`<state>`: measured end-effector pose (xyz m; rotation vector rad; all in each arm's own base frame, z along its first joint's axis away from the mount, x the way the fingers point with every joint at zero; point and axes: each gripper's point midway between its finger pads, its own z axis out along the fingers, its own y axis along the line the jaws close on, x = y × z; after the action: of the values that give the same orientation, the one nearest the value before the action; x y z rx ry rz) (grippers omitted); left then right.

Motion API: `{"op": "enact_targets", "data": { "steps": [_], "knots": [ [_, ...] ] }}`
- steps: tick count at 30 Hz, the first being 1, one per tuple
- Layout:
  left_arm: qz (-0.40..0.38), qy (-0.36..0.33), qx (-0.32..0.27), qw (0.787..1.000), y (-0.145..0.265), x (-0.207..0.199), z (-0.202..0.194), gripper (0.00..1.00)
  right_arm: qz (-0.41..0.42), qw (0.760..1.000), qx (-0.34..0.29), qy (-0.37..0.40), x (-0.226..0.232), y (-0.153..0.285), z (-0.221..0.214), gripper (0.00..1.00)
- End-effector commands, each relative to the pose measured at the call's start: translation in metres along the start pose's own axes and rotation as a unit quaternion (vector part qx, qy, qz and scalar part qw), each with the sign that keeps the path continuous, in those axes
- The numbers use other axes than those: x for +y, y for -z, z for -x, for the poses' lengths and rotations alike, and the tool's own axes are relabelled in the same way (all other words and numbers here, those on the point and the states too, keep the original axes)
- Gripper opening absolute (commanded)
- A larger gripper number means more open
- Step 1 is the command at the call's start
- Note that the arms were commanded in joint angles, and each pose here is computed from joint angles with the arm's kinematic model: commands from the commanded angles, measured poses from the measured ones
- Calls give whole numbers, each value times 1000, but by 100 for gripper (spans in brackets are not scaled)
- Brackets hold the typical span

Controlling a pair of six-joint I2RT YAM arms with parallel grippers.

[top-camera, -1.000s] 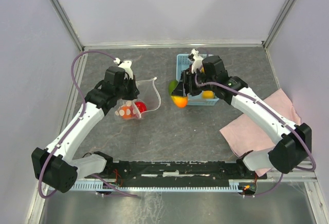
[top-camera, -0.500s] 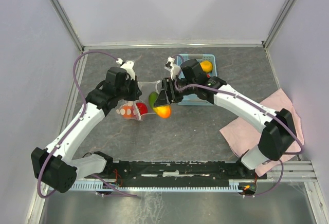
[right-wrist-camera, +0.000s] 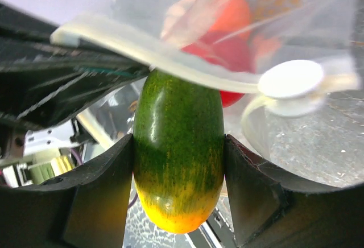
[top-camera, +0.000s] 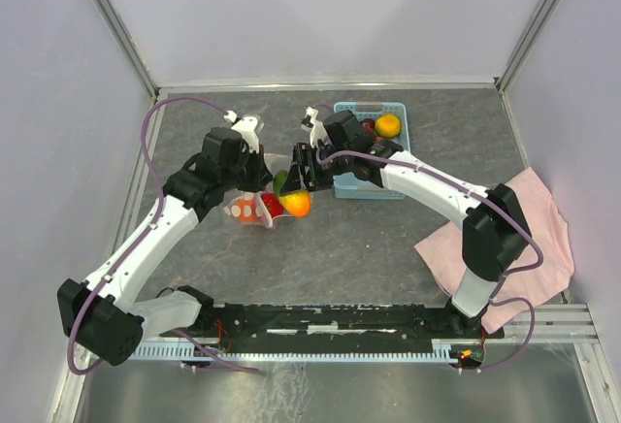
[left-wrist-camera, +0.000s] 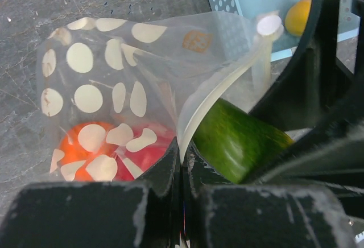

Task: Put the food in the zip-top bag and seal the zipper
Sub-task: Place the fake fruit in the zipper food storage bag.

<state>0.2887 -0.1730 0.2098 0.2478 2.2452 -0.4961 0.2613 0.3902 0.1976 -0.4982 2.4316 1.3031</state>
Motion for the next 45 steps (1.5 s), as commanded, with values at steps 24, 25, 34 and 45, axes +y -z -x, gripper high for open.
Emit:
{"op": "enact_targets", "data": {
  "steps": [24,25,34,45],
  "knots": [
    [-48,-11,-21,999,3,-21,12,3,-84,978,-189,8,-30,-13,77,81],
    [-45,-11,-21,999,3,-20,12,3,-84,978,-189,10,-29,-11,77,82],
    [-26,-8,-21,999,1,-13,12,3,-69,980,-179,46,-5,14,72,83],
    [-15,-6,-22,1000,1,-9,12,3,-192,961,-169,105,-33,61,57,79]
  ]
}}
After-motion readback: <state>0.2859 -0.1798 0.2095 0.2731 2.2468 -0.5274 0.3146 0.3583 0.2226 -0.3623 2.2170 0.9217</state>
